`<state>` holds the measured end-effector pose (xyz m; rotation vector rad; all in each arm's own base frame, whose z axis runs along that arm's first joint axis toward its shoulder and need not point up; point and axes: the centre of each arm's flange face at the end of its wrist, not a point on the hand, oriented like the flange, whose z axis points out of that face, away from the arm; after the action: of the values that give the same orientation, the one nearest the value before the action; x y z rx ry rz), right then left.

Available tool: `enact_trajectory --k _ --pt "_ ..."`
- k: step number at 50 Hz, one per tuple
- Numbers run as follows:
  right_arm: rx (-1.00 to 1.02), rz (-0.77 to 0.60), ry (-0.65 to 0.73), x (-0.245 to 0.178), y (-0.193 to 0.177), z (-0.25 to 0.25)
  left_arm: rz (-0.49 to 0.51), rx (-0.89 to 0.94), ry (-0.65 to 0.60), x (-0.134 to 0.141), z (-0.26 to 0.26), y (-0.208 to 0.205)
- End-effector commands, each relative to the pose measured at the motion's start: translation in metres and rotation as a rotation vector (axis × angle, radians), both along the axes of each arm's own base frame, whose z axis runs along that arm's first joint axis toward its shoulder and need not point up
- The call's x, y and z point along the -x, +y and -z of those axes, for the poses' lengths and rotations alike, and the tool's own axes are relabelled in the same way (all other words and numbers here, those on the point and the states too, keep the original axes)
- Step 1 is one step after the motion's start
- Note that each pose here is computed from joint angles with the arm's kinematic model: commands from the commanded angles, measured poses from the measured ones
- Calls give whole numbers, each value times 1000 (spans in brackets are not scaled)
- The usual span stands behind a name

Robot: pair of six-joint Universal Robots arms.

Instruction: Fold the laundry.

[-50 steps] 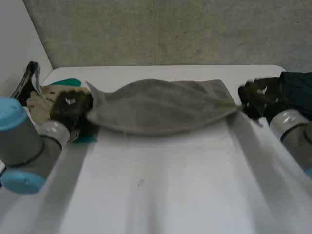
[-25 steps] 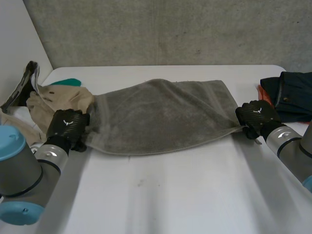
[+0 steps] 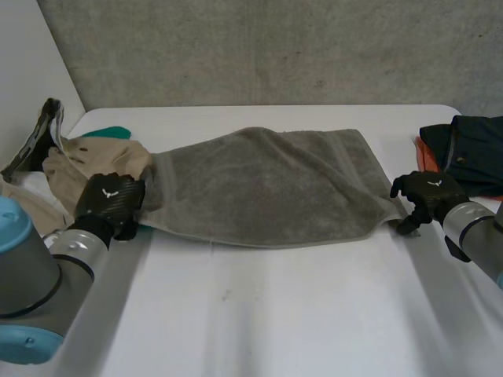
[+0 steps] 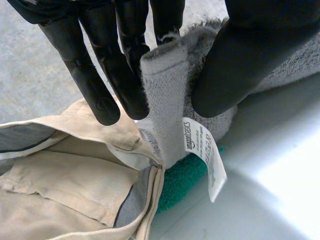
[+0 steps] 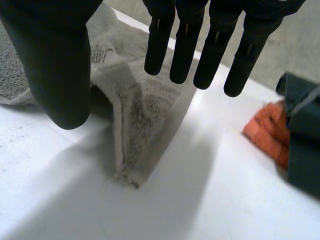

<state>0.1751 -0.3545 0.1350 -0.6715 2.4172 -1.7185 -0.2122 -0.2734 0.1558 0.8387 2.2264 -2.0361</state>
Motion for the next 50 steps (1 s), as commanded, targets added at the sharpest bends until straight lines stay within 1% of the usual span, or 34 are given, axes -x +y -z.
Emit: enact_trajectory --k 1,6,12,16,20,23,24,27,28,31,32,36,40,43,47,49,50 --pt "-80 21 -60 4 0 4 -18 -75 68 -2 -12 1" --pt "-85 12 -59 0 -1 11 -54 -141 82 -7 -13 -6" --pt "-71 14 -57 -1 -9 21 -71 -173 98 -11 -16 -7" --pt "-45 32 -41 2 -18 20 -73 -212 100 -11 -15 -2" --pt "-26 17 7 3 -14 8 -63 -280 67 -11 -22 15" --pt "8 -18 112 9 0 -19 -53 -324 26 -11 -26 28" --pt "9 -46 194 15 11 -30 -49 -355 -10 -13 -29 37" --pt "-12 -96 348 27 31 -41 -52 -407 -67 -19 -31 51" --pt "-45 -130 447 37 44 -45 -54 -446 -105 -23 -31 60" --pt "-130 -188 576 51 66 -47 -44 -506 -164 -29 -29 74" --pt "-181 -234 647 59 80 -48 -34 -544 -203 -32 -27 84" --pt "-276 -333 753 73 105 -48 11 -616 -307 -39 -21 106" --pt "-270 -332 777 81 106 -47 23 -623 -362 -46 -19 110" --pt "-266 -334 776 80 105 -47 23 -593 -365 -46 -21 104" --pt "-209 -337 770 73 92 -44 18 -511 -328 -41 -29 87" --pt "-142 -322 736 62 77 -41 -2 -457 -280 -36 -31 69" --pt "-95 -296 704 56 64 -39 -18 -418 -243 -32 -32 54"
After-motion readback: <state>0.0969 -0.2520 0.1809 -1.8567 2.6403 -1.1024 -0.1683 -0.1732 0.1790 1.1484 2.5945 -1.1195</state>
